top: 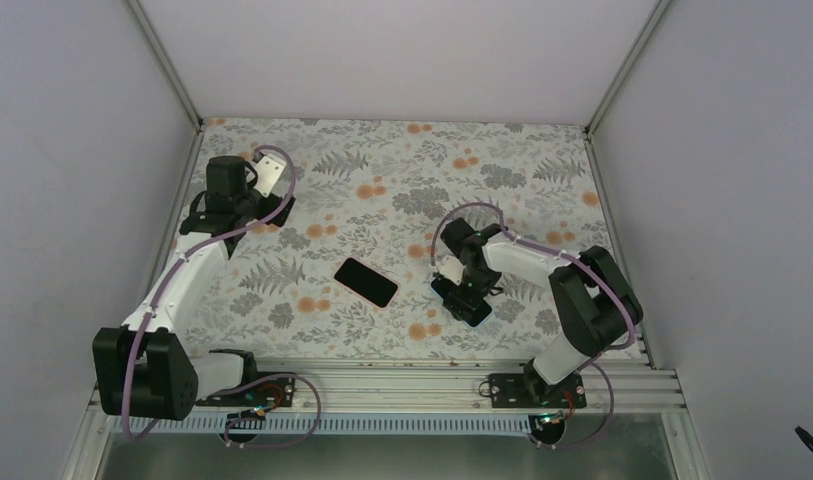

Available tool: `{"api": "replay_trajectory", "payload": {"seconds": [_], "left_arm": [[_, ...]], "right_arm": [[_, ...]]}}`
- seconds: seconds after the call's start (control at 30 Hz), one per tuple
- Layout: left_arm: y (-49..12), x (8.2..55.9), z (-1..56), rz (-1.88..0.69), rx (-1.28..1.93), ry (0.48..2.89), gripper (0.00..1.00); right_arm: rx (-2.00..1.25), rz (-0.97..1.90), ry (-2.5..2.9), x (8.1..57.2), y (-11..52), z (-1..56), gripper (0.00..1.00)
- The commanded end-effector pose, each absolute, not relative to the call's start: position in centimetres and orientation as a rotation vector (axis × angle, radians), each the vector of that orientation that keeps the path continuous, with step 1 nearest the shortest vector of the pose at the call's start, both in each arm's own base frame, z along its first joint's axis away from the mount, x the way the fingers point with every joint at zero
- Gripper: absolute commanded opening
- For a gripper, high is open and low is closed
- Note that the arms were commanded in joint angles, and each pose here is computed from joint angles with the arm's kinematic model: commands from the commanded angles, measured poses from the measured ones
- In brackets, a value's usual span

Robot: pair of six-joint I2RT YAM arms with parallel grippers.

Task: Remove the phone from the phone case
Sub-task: Pick up the phone at the center of the board.

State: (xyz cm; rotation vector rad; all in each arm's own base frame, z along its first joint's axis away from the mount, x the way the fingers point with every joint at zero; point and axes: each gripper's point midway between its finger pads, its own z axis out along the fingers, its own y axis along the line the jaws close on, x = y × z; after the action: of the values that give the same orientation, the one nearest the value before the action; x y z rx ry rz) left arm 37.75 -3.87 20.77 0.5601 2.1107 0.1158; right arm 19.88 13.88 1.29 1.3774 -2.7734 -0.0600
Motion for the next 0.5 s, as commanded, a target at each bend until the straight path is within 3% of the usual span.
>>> {"api": "replay_trajectory", "payload": {"seconds": [0.0,0.03,0.17,0.33,0.47], "left_arm": [[-4.3,37.8,20.6,0.100,0.584,2.093,1.00],[-4.5,37.8,20.7,0.092,0.592,2.088,1.00],[-6.3,37.8,21.0,0.022,0.671,2.078,1.00],[-10.4,38.6,21.0,-0.071,0.808,2.071,1.00],[-13.8,38.5,20.3,-0.228,0.975,2.077,1.00]], "right_arm": [[1.360,0.024,-2.765,19.9,13.7,-0.2,1.00],[1.374,0.033,-2.768,20.1,13.7,-0.2,0.99],[1.441,0.062,-2.791,21.0,13.8,-0.2,0.70],[1.459,0.125,-2.853,22.4,13.8,0.2,0.58],[1.536,0.090,-2.945,24.0,15.1,3.2,0.55]]}}
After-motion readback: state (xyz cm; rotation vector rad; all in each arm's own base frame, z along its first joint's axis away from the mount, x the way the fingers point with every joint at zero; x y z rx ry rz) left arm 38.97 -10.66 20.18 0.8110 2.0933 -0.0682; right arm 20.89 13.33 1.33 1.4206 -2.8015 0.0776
